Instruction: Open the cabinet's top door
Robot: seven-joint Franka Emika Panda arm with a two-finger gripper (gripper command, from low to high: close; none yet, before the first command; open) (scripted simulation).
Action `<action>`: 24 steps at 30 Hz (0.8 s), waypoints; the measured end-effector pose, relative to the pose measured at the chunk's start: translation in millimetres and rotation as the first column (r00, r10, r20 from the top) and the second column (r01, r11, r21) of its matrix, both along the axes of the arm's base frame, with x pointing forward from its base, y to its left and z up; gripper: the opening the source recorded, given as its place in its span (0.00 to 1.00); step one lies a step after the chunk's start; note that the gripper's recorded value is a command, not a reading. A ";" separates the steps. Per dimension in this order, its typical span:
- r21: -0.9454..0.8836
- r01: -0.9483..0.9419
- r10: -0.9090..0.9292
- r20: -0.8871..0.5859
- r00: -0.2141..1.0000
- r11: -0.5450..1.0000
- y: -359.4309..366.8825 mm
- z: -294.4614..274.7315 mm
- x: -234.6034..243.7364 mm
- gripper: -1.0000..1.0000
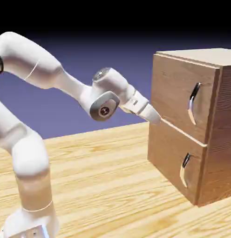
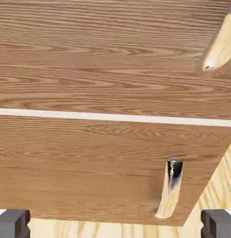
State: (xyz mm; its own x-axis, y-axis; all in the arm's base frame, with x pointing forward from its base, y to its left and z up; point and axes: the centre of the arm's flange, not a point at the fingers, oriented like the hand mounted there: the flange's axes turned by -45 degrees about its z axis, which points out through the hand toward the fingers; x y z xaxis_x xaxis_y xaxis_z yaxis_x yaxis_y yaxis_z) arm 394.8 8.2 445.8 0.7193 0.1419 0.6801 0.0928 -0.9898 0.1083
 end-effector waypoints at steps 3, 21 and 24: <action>-0.172 -0.136 0.118 -0.112 0.987 0.976 7.4 -33.7 11.8 1.00; -0.234 -0.951 0.604 -0.734 0.310 0.204 41.1 -233.4 9.1 1.00; -0.183 -0.983 0.641 -0.751 0.157 0.026 50.0 -252.9 2.0 1.00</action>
